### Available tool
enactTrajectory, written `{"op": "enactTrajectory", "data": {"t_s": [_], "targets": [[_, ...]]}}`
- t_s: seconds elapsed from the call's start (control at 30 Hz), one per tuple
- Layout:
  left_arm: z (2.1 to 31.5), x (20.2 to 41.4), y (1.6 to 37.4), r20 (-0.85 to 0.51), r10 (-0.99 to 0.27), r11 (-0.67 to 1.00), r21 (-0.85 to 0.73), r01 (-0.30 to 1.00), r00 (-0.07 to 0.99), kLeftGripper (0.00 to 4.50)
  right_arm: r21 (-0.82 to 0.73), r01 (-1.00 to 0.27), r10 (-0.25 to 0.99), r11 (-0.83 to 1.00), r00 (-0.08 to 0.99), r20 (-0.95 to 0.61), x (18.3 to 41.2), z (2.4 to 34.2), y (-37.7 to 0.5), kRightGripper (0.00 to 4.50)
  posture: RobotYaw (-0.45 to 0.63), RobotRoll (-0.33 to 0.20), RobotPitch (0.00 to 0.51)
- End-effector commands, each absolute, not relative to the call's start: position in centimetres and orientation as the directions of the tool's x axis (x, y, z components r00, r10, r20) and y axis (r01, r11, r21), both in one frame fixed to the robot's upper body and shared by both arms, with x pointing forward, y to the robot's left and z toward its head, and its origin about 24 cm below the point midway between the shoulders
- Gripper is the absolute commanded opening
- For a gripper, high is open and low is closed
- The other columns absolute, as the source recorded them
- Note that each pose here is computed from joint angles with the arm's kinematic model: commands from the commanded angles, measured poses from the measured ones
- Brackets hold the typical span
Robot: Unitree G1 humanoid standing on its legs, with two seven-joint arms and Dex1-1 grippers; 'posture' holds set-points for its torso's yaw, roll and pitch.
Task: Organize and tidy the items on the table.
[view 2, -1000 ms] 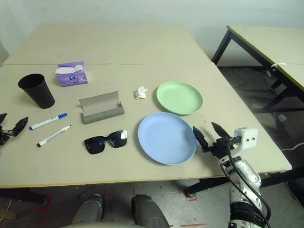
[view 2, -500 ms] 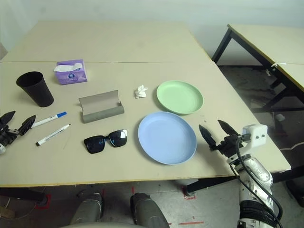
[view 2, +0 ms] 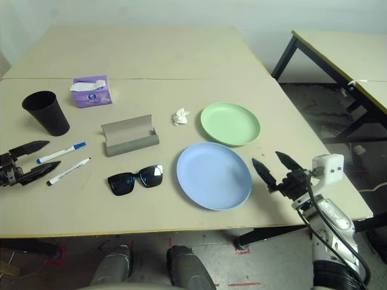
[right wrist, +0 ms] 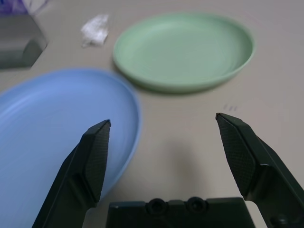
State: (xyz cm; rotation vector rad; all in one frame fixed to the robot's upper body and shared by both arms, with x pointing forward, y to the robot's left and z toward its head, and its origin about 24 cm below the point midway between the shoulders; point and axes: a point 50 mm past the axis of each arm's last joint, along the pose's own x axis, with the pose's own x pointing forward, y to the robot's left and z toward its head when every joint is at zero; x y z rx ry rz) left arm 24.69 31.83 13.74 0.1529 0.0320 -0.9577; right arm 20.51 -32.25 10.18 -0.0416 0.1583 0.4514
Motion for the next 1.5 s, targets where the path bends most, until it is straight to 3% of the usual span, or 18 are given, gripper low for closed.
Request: {"op": "enactTrajectory", "data": {"t_s": [0.03,0.2,0.47,0.93,1.13,1.5], "targets": [[13.5,25.3,31.6,-0.094,-0.812,0.564,0.127,0.816,0.576,4.50,0.100,-0.490,0.499,0.866,0.833,-0.239,19.0,11.6,-31.8,4.49,-0.13,0.000,0.124],[13.0,25.9,30.8,-0.073,-0.818,0.560,0.128,0.819,0.571,4.50,0.259,-0.518,0.579,0.815,0.725,-0.373,17.3,12.1,-31.1,4.49,-0.14,0.000,0.121],[12.7,25.9,30.1,-0.053,-0.824,0.553,0.146,0.820,0.565,4.50,0.449,-0.490,0.665,0.747,0.546,-0.510,16.8,12.2,-29.6,4.49,-0.12,0.000,0.123],[12.2,24.8,29.8,-0.050,-0.813,0.569,0.150,0.809,0.581,4.50,0.609,-0.322,0.673,0.725,0.521,-0.525,18.4,11.8,-29.4,4.49,-0.08,0.000,0.121],[12.3,24.8,29.1,-0.049,-0.813,0.568,0.155,0.808,0.581,4.50,0.614,-0.330,0.683,0.717,0.507,-0.525,19.2,12.0,-28.3,4.49,-0.08,0.000,0.123],[12.9,24.8,28.3,-0.037,-0.813,0.570,0.157,0.807,0.581,4.50,0.472,-0.390,0.613,0.790,0.502,-0.610,20.1,10.2,-27.6,4.49,-0.07,0.000,0.123]]}}
